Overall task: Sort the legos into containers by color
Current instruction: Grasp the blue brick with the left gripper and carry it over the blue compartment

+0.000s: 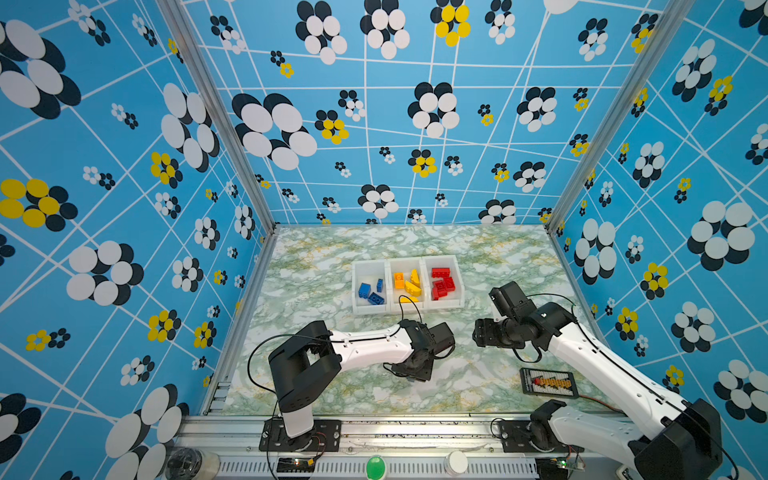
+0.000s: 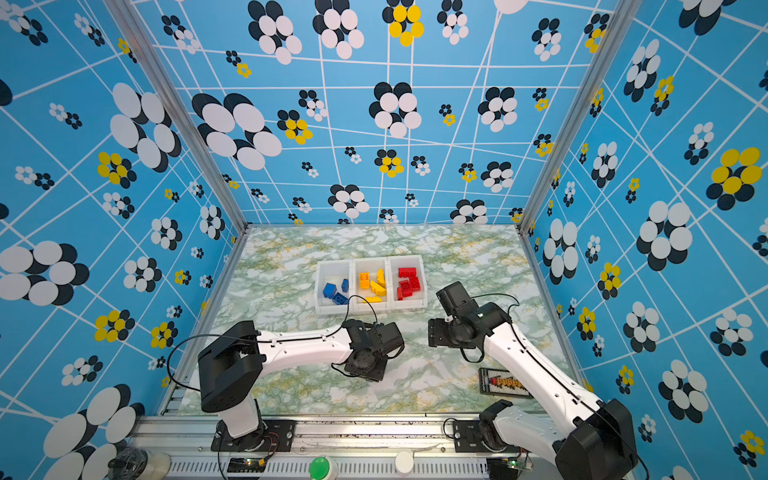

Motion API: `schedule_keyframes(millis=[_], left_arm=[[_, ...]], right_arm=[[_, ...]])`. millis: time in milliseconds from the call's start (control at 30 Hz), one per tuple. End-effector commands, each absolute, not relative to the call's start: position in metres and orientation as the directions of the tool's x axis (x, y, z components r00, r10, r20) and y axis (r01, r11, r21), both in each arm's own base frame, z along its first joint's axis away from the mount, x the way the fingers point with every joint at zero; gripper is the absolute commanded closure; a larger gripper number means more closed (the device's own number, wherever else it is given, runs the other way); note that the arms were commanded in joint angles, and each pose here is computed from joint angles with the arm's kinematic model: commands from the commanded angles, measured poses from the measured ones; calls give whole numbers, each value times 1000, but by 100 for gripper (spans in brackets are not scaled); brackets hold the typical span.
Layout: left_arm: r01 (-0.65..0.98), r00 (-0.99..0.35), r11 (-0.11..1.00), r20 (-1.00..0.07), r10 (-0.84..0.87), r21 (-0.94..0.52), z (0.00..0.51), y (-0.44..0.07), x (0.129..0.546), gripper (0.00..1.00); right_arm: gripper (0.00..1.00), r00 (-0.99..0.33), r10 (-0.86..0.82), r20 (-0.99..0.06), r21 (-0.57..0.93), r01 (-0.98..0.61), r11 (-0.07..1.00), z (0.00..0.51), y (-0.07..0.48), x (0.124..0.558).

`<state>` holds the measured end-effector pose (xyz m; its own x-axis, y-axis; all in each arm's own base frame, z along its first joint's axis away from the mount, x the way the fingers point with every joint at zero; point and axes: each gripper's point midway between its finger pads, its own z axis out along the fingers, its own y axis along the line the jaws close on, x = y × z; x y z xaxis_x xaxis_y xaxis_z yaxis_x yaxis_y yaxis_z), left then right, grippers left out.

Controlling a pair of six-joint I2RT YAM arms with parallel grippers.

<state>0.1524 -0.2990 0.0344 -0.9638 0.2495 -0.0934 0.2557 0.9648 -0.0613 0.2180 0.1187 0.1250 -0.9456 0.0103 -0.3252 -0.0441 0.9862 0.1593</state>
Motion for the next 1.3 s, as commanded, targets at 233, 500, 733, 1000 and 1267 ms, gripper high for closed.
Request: schedule_keyframes(millis=[233, 500, 733, 1000, 1267], left_arm=[[245, -967, 969, -87, 241, -35, 38, -294, 151, 74], [243, -965, 969, -114, 237, -46, 48, -296, 156, 79], [216, -964, 973, -177, 200, -78, 75, -293, 172, 79], [174, -957, 980, -252, 146, -94, 112, -278, 205, 79], [105, -941, 987, -332, 60, -119, 150, -251, 253, 79]], right_arm=[[23, -949, 45, -313, 168, -9, 986, 118, 115, 214], [23, -945, 57, -322, 171, 1, 985, 121, 113, 212], [23, -942, 71, -327, 182, 11, 983, 121, 113, 212], [23, -938, 85, -337, 194, 19, 981, 122, 115, 216], [23, -935, 97, -342, 208, 25, 978, 123, 120, 222]])
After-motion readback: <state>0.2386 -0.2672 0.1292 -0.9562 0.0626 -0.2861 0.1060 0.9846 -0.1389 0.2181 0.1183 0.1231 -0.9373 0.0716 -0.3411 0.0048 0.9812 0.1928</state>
